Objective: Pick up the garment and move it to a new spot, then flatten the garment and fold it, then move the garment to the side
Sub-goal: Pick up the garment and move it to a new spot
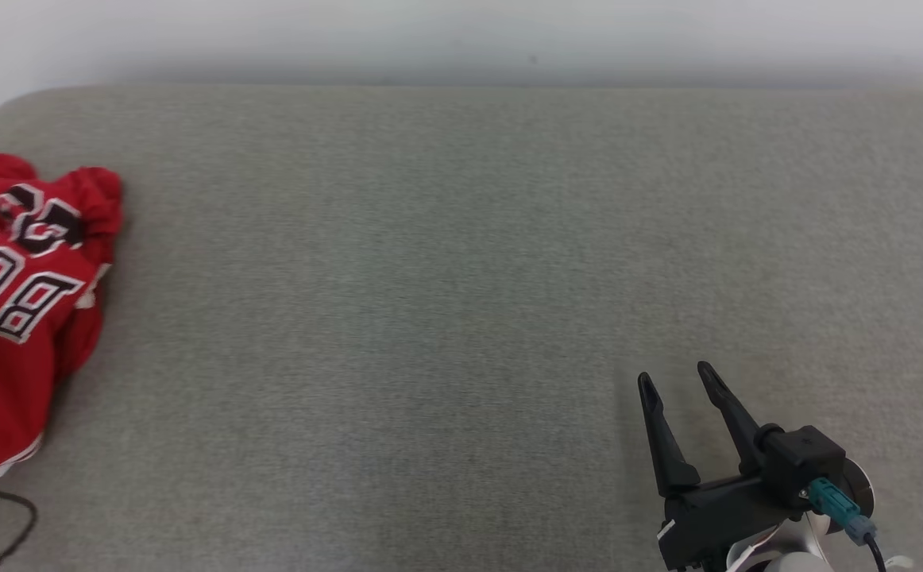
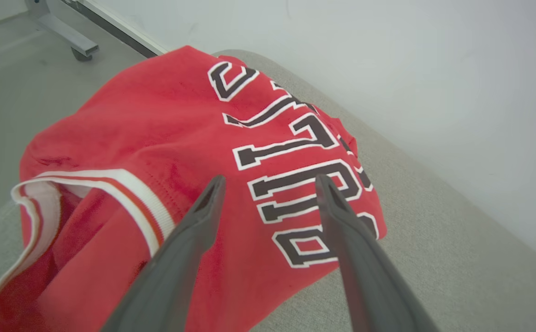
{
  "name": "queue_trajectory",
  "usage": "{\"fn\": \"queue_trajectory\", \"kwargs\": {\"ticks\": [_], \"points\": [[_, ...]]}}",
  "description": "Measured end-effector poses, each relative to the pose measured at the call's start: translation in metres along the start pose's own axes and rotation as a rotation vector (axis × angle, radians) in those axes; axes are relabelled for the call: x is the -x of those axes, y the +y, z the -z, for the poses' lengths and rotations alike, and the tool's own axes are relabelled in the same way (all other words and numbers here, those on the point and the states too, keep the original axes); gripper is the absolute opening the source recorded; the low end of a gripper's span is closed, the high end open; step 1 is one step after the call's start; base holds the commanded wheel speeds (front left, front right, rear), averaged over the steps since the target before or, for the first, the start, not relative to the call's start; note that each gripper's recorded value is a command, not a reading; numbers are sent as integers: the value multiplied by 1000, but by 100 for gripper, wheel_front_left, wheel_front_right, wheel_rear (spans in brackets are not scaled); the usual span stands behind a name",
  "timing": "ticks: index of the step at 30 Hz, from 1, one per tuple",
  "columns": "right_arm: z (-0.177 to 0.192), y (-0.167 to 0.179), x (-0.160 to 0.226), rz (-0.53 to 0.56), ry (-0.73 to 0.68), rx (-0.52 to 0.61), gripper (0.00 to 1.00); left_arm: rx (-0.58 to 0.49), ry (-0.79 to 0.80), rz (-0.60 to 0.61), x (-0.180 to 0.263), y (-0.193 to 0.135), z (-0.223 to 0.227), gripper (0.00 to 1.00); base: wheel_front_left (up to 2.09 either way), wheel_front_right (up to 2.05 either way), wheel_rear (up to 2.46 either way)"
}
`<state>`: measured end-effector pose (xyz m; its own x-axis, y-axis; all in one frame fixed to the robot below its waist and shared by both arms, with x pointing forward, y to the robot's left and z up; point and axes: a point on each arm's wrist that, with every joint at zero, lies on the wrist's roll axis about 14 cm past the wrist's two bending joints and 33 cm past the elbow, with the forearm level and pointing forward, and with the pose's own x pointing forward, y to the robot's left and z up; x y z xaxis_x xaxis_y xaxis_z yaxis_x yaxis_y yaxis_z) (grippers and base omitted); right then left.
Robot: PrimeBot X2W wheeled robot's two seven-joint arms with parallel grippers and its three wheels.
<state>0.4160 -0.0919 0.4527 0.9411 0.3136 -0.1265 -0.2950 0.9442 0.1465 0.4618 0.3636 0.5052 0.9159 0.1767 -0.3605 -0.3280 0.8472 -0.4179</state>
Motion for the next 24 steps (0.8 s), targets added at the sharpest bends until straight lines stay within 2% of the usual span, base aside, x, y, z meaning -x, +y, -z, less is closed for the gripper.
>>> {"fn": "queue_trajectory", "kwargs": {"ticks": [5, 12, 13, 14, 15, 24], "points": [[8, -22, 9, 68, 20, -13, 100, 112, 106, -1, -24, -6, 15, 100, 0, 0, 0], [14, -42, 16, 127, 32, -23, 100, 49, 198, -92, -43, -1, 42, 100, 0, 0, 0], [16, -43, 17, 133, 37, -25, 100, 34, 199, -107, -44, 2, 45, 44, 0, 0, 0], [17, -45, 18, 139, 39, -26, 100, 17, 195, -119, -45, 4, 45, 5, 0, 0, 0], [17, -46, 19, 142, 39, -26, 100, 7, 192, -123, -45, 4, 44, 0, 0, 0, 0], [6, -44, 24, 145, -1, -39, 100, -47, 141, -92, -30, 1, 16, 0, 0, 0, 0]]}}
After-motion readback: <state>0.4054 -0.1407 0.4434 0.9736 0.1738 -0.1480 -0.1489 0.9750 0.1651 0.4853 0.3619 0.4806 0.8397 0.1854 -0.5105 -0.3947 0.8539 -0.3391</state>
